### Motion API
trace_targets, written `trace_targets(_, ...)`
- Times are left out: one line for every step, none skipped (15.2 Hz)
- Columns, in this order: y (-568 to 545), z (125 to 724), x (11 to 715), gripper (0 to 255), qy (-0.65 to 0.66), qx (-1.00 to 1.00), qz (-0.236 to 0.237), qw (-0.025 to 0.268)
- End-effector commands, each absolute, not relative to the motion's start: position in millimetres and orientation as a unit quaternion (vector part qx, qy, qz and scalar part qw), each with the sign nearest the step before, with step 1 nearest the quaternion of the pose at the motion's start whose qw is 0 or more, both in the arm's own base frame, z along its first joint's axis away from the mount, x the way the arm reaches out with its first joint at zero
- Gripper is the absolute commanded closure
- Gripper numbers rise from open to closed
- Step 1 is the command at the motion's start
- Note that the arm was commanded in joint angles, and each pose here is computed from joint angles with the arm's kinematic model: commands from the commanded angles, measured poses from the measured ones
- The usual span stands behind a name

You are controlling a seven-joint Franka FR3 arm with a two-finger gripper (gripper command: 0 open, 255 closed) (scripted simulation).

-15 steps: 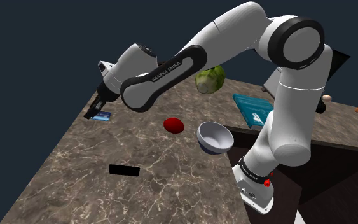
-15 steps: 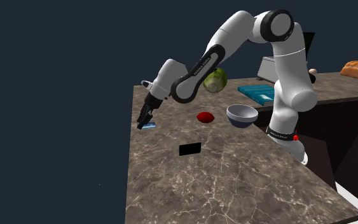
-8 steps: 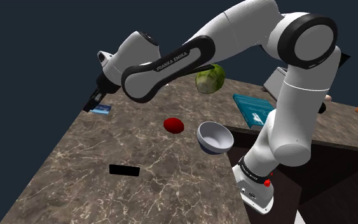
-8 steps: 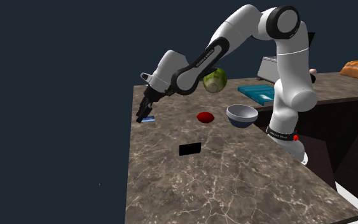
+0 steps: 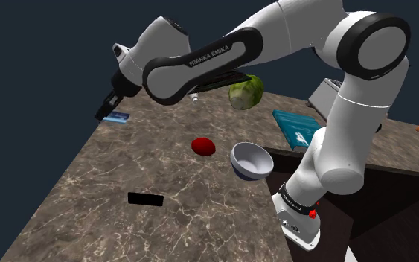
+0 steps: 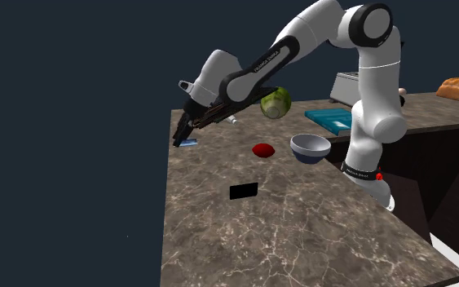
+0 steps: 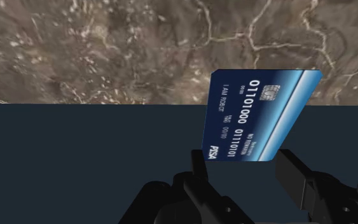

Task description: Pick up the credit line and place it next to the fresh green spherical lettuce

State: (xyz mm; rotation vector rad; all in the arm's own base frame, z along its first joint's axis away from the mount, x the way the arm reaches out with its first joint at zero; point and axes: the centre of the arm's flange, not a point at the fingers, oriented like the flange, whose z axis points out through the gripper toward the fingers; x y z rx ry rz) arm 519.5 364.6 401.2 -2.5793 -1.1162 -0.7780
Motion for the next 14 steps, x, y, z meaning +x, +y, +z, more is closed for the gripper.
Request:
trace_targets(364, 412, 519, 255, -0.38, -0.879, -0.265, 0.112)
trace_targets(364, 418, 519, 255, -0.38, -0.879, -0.265, 0.112)
trace_targets(364, 423, 519, 255, -0.38, -0.879, -0.265, 0.112)
trace_targets(364, 428, 519, 255, -0.38, -0.879, -0.265, 0.112)
trace_targets(364, 433, 519, 255, -0.38, -0.879, -0.265, 0.112)
trace_targets(364, 439, 519, 255, -0.38, -0.879, -0.265, 0.112)
trace_targets(364, 444, 519, 255, -0.38, -0.879, -0.265, 0.112)
trace_targets(364, 449, 519, 255, -0.38, -0.879, -0.265, 0.112)
trace_targets(364, 454, 519, 255, -0.38, -0.879, -0.265, 0.112)
trace_targets(364, 460, 519, 255, -0.38, -0.879, -0.265, 0.112)
trace_targets(364, 465, 519, 255, -0.38, -0.879, -0.265, 0.112)
trace_targets(364, 470, 519, 255, -0.38, -0.879, -0.265, 0.112)
trace_targets(364, 476, 519, 255, -0.38, -0.879, -0.265, 0.112)
trace_targets(364, 481, 519, 255, -0.38, -0.879, -0.265, 0.112)
